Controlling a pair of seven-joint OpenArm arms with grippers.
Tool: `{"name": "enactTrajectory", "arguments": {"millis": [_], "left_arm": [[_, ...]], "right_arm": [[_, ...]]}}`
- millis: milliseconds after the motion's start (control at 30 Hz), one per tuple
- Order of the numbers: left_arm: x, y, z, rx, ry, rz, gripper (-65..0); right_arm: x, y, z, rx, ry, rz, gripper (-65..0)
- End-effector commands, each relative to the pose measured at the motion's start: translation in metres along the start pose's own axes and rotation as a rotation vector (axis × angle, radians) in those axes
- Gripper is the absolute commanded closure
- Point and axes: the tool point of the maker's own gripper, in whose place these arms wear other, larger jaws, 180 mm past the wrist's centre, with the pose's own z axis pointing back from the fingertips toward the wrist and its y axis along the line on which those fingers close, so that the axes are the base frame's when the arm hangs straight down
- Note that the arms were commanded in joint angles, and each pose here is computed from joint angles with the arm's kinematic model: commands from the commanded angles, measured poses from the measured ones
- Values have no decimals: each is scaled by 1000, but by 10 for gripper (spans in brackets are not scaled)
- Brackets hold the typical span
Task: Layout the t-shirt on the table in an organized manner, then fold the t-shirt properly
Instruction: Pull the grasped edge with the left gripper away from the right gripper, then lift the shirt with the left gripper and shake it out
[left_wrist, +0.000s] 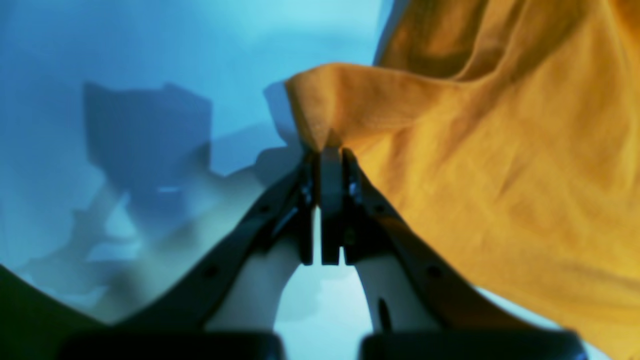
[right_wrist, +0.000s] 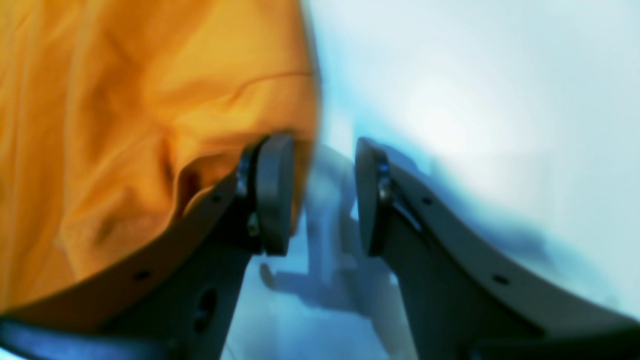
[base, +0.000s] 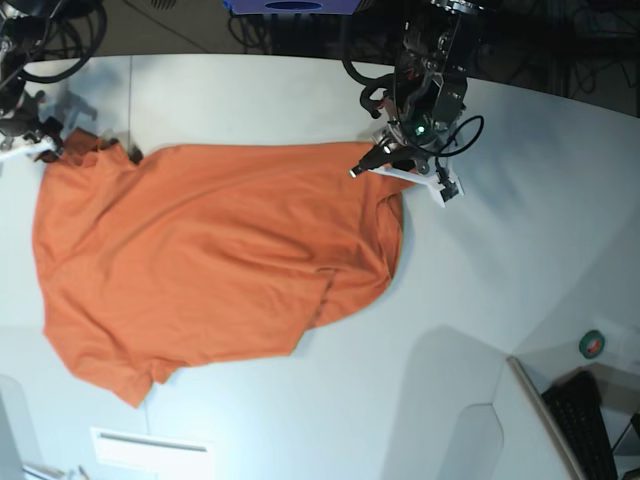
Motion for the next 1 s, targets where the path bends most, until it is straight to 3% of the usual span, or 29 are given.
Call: {"name": "enactTrajectory", "arguments": {"millis": [0, 200, 500, 567, 633, 800, 967], "left_arm": [[11, -6, 3, -16, -34, 2, 0], [12, -6, 3, -16, -36, 1, 0], [15, 2, 2, -3, -43, -14, 0], [15, 1, 2, -4, -43, -15, 0], [15, 1, 2, -5, -42, -16, 0], [23, -6, 4, -22, -60, -15, 0], [42, -30, 21, -95, -86, 6, 0]], "right_arm": [[15, 2, 2, 24, -40, 22, -209], [15, 14, -1, 80, -38, 51, -213], [-1, 9, -18, 86, 31, -6, -207], [-1, 8, -18, 84, 30, -9, -152], [-1, 6, -17, 81, 28, -9, -2], [11, -5, -6, 56, 9, 13, 0], [46, 11, 21, 53, -22, 136, 0]]}}
